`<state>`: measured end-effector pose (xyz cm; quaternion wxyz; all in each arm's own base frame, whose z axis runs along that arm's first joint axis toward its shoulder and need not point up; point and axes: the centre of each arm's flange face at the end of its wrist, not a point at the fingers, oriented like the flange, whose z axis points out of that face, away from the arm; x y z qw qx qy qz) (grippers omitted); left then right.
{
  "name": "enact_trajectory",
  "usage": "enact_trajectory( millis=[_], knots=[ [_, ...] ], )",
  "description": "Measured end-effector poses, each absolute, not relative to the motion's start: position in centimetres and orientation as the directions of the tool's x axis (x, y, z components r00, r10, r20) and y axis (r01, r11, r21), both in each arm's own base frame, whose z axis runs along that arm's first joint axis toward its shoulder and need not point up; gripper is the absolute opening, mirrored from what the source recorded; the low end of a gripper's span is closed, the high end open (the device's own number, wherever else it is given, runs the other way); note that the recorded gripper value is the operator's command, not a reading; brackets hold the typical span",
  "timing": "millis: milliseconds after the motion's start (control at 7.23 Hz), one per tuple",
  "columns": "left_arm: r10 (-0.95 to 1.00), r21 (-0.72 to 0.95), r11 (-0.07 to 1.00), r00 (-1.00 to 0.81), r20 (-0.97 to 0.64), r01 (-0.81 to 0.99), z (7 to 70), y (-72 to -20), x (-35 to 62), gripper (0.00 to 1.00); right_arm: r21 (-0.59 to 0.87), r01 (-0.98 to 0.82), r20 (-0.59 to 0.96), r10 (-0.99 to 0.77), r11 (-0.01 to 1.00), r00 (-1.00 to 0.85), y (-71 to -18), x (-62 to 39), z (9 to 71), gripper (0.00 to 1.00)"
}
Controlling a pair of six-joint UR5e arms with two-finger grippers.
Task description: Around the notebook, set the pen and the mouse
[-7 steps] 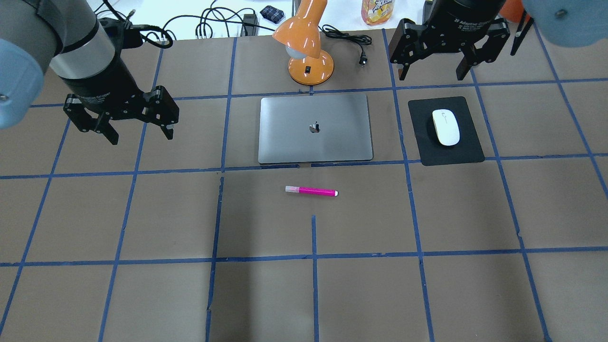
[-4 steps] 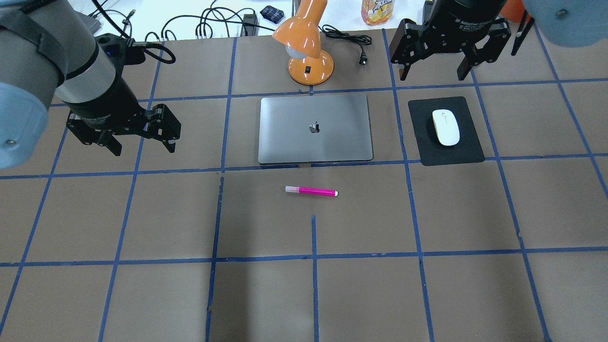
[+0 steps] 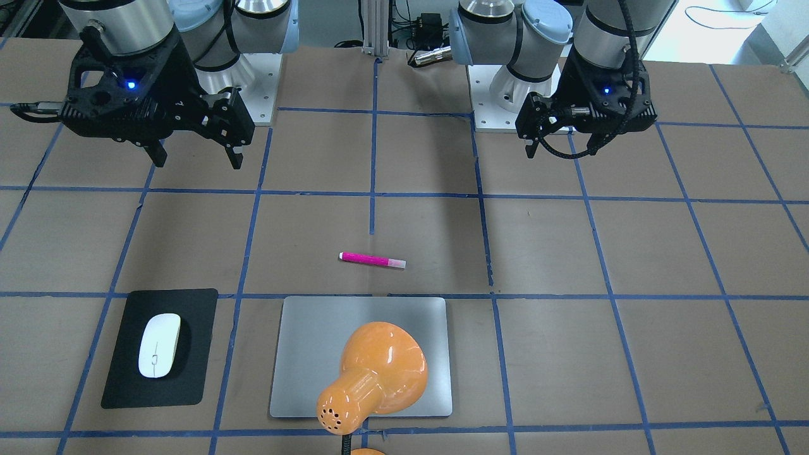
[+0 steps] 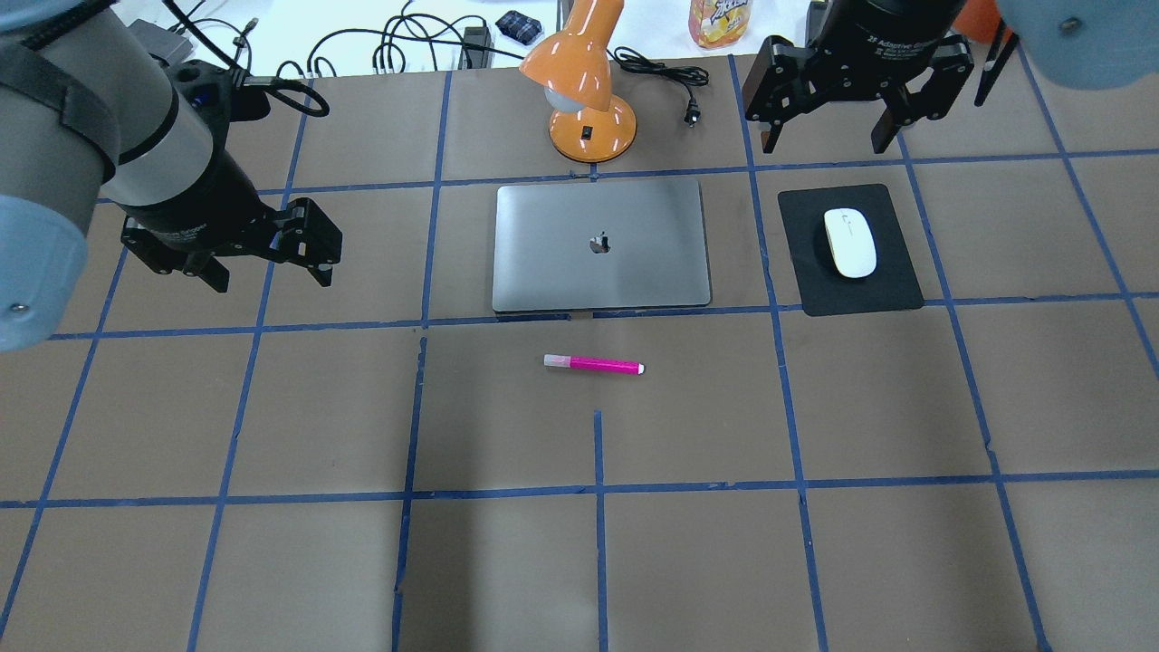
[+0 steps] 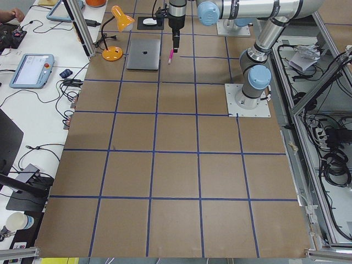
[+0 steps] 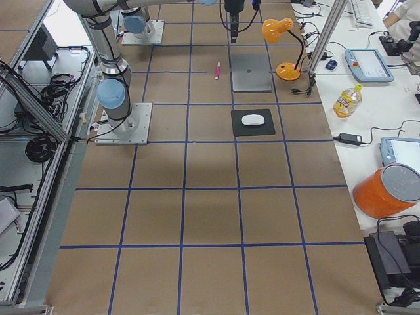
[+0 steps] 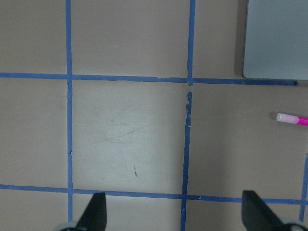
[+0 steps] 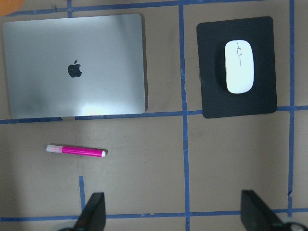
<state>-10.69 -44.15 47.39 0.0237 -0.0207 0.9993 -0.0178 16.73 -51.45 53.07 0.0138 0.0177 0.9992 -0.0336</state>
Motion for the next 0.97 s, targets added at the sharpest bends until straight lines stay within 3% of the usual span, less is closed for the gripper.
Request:
enact_trajectory(
  millis=[968],
  knots=[
    [0.008,-0.011,1.000,-1.000,-0.029,0.008,48.9,-42.3,-10.1,1.00,-0.076,0.034,-0.030,0.032,0.997,-0.999,-51.6,16.6,53.4,1.00]
  ],
)
